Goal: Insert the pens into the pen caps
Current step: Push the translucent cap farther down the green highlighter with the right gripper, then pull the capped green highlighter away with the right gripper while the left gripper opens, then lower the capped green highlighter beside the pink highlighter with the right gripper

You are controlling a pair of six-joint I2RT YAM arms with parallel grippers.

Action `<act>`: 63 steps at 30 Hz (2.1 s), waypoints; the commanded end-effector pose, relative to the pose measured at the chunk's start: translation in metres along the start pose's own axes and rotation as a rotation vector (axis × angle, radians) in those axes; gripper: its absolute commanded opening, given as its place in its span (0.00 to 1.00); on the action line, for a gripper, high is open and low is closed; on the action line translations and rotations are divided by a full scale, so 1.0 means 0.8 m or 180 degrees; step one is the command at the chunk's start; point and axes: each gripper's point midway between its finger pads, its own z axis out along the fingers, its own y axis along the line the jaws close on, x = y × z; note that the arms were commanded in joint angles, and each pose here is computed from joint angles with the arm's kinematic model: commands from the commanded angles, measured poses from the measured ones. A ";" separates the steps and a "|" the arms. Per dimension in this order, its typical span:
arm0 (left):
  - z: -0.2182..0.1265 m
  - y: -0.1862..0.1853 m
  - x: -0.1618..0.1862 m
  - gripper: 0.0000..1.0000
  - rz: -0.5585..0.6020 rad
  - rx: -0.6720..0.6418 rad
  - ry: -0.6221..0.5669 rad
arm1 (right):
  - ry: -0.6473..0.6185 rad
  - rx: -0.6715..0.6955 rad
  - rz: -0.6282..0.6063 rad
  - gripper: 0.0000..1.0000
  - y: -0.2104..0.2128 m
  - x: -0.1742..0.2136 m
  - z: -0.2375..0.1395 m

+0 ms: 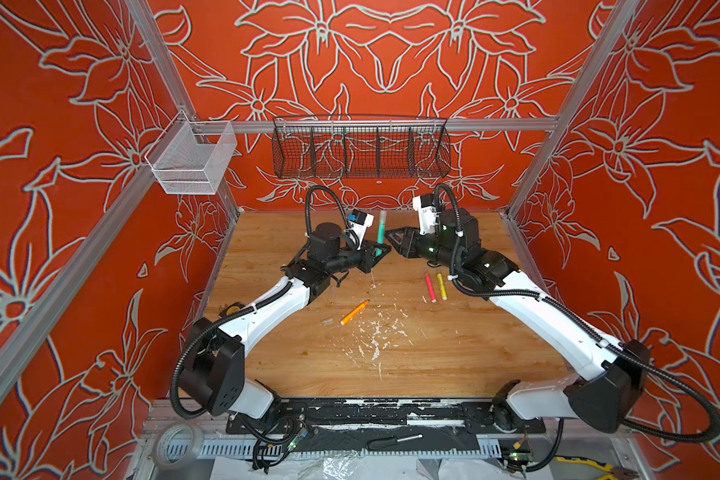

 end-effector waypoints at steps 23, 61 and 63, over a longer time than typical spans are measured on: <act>-0.029 -0.043 -0.021 0.00 -0.0073 0.0277 -0.0354 | 0.0547 -0.0278 -0.0248 0.33 0.021 0.027 0.043; -0.151 0.101 -0.028 0.78 -0.0167 -0.2372 -0.0839 | 0.1812 0.1525 0.0203 0.00 -0.242 0.152 0.018; -0.151 0.103 -0.028 0.78 -0.0182 -0.2385 -0.0833 | 0.1979 0.1661 0.0219 0.00 -0.259 0.166 0.022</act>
